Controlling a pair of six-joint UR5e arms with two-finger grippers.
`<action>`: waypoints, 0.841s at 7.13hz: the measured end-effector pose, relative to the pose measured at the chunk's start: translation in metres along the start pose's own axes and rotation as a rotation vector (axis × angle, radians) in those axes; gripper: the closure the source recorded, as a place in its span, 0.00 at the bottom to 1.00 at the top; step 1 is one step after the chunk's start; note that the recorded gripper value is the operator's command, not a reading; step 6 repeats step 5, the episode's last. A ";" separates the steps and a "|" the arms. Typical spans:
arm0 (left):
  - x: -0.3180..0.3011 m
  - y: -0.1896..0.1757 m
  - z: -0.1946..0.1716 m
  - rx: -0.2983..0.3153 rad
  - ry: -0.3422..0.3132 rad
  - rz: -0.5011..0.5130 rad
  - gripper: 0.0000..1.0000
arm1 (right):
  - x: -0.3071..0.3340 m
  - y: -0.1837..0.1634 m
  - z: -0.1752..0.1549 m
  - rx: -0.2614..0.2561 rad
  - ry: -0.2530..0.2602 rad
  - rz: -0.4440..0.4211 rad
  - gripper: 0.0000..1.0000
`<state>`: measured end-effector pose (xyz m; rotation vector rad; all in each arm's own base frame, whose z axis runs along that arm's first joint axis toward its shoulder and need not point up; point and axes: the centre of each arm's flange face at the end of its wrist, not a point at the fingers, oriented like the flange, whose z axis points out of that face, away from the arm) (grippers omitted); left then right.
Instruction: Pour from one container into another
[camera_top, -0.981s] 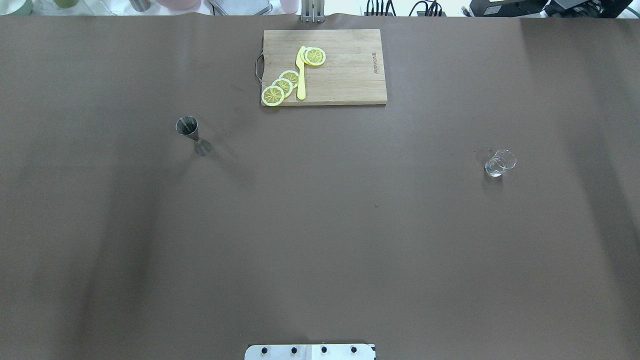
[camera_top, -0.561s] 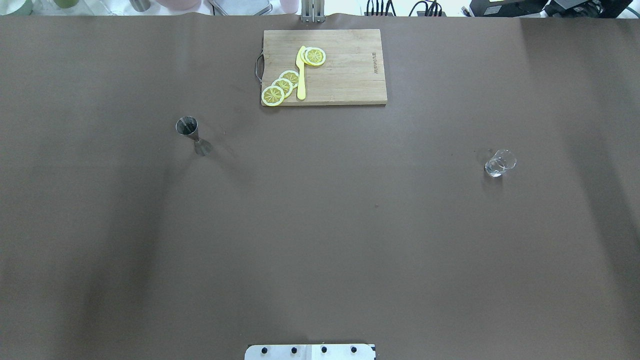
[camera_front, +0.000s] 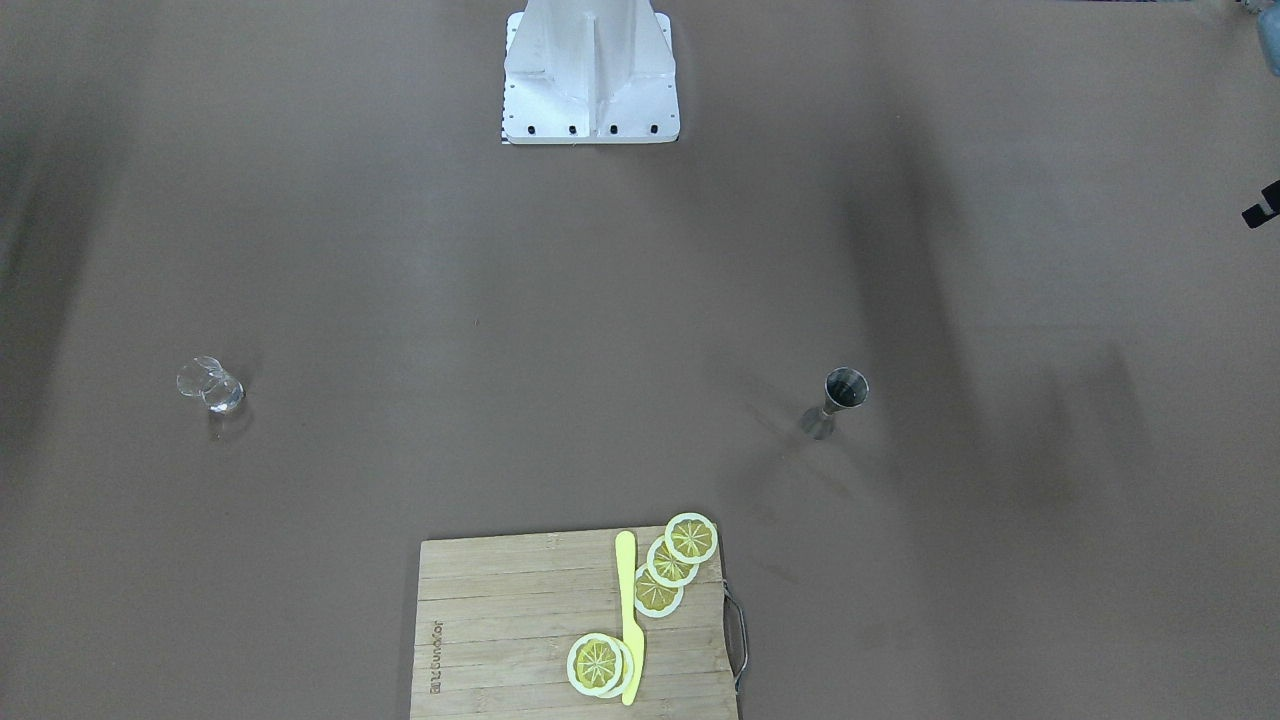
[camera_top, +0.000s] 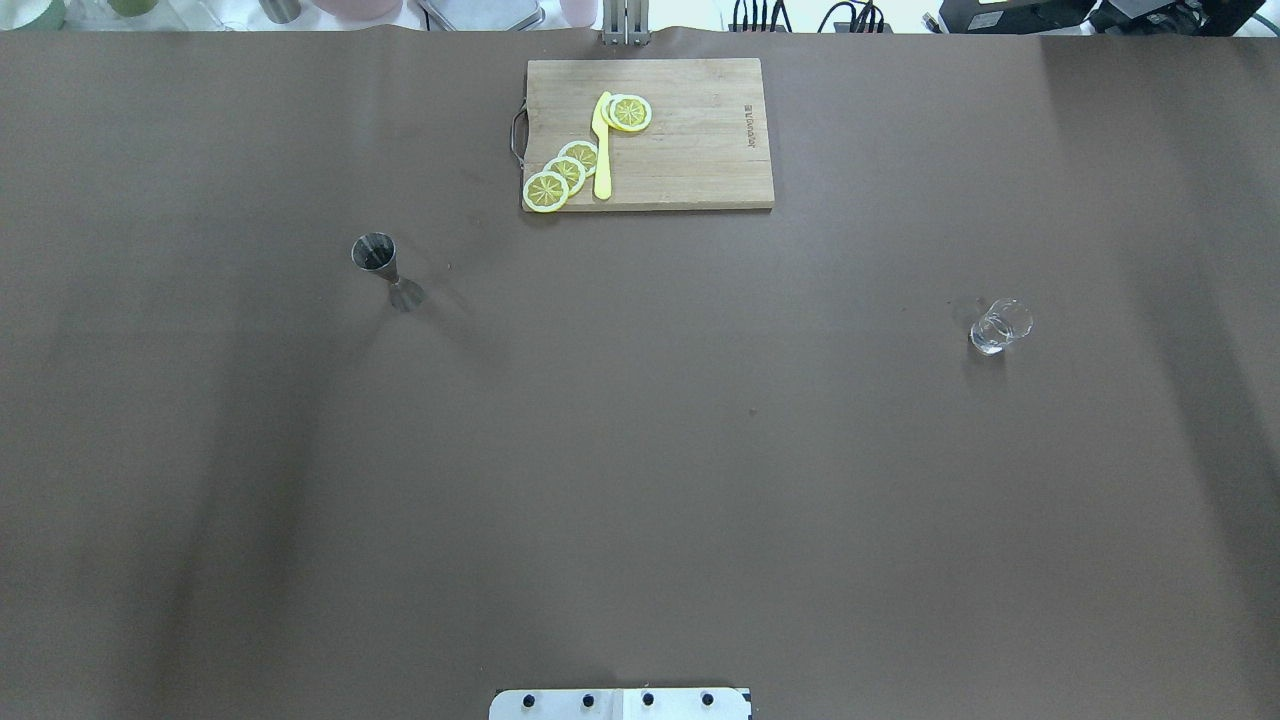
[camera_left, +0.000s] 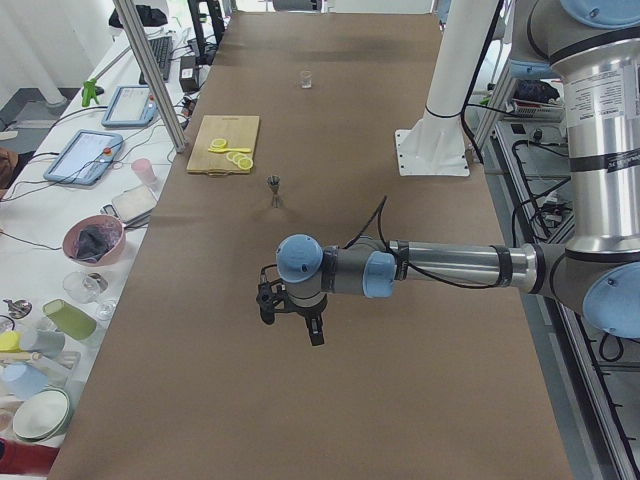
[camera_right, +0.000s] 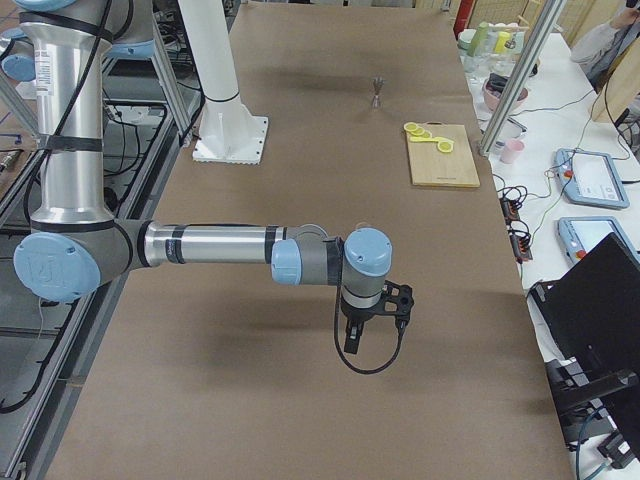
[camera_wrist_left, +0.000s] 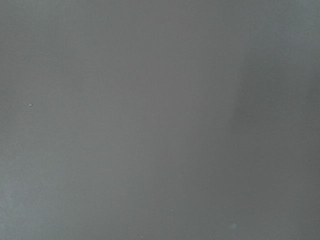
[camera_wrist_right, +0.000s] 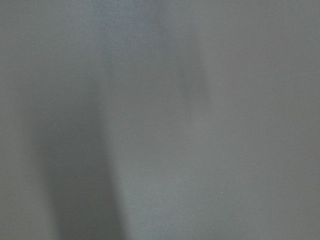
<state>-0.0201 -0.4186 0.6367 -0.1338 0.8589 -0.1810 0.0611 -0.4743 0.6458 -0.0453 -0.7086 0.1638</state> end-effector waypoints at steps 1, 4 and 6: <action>-0.004 -0.001 0.004 -0.007 -0.002 -0.003 0.01 | 0.000 0.000 0.000 0.000 0.000 0.000 0.00; -0.012 -0.010 0.015 -0.027 -0.008 -0.018 0.01 | 0.000 0.001 0.000 0.001 0.000 -0.001 0.00; -0.010 -0.011 0.016 -0.029 -0.009 -0.013 0.01 | 0.000 0.001 -0.001 0.001 0.000 -0.001 0.00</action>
